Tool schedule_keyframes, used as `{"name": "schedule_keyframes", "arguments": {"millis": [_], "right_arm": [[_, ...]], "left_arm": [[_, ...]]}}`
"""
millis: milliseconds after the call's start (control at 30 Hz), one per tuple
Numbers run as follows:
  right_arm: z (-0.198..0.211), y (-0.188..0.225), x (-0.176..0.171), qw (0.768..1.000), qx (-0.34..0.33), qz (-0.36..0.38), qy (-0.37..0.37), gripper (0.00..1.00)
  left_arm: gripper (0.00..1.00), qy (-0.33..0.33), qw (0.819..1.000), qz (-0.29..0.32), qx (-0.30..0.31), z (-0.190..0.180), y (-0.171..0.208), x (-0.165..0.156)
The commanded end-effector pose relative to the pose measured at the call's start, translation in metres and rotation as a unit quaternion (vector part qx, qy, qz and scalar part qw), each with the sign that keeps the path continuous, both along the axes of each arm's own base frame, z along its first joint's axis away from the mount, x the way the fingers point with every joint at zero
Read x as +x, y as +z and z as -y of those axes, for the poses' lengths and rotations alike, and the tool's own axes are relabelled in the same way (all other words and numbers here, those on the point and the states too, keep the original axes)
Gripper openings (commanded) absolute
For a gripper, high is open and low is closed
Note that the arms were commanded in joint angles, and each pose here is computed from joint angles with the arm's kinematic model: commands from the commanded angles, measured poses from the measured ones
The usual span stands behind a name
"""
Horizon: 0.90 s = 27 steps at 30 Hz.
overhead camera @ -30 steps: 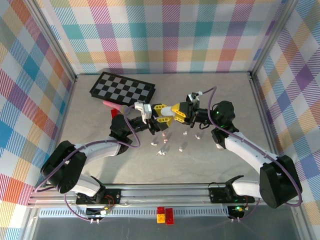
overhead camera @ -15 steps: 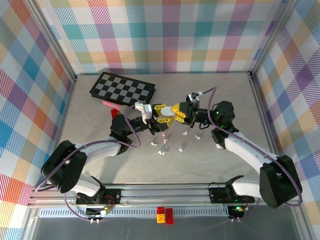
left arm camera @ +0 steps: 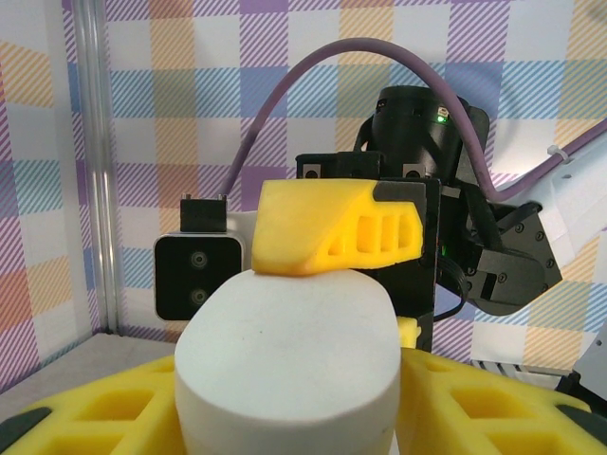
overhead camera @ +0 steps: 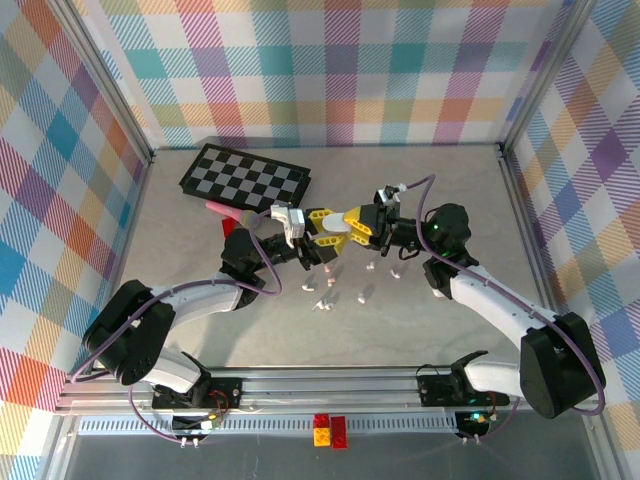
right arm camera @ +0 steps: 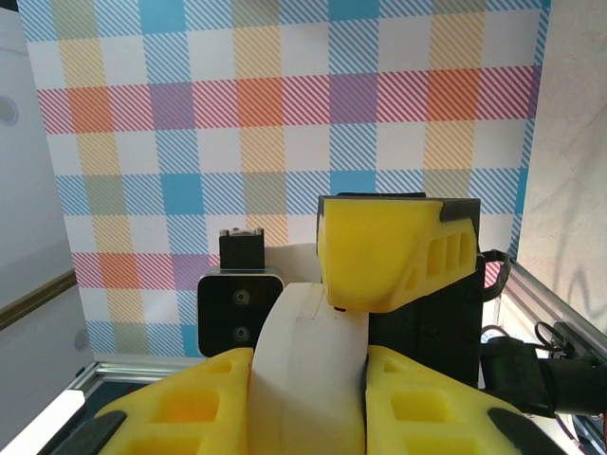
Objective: Insert wireless bluetooth earbuds into charging case
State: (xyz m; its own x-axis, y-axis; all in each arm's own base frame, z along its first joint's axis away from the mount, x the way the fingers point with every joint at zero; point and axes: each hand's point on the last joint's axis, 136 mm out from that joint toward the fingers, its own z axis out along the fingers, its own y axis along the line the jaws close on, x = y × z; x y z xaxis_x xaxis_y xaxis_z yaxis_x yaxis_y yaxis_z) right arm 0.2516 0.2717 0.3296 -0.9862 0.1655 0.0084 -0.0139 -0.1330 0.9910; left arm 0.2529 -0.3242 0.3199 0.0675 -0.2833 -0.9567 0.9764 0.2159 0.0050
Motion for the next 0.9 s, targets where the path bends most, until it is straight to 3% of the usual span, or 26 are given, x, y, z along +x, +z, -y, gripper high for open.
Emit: {"name": "schedule_keyframes", "arguments": {"millis": [0, 333, 400, 567, 667, 867], "right_arm": [[0.004, 0.012, -0.005, 0.999, 0.009, 0.037, -0.006, 0.01], [0.003, 0.009, -0.005, 0.999, 0.006, 0.034, -0.007, 0.02], [0.004, 0.008, -0.004, 0.999, 0.003, 0.033, -0.011, 0.15], [0.009, -0.003, 0.001, 0.998, -0.029, 0.029, -0.04, 0.58], [0.02, -0.021, 0.003, 0.993, -0.089, 0.023, -0.073, 0.69], [0.043, -0.032, -0.005, 0.956, -0.244, 0.128, -0.1, 0.77]], "left_arm": [[0.5, -0.013, 0.999, 0.03, -0.016, -0.002, 0.015, -0.006], [0.35, -0.019, 0.999, 0.032, -0.016, -0.002, 0.015, -0.008], [0.35, -0.019, 0.999, 0.034, -0.016, -0.002, 0.016, -0.009], [0.35, -0.017, 0.999, 0.038, -0.006, -0.002, 0.013, -0.01], [0.35, -0.02, 0.999, 0.04, 0.024, 0.0, 0.004, -0.013], [0.35, -0.018, 0.998, 0.031, 0.051, -0.005, 0.0, -0.014]]}}
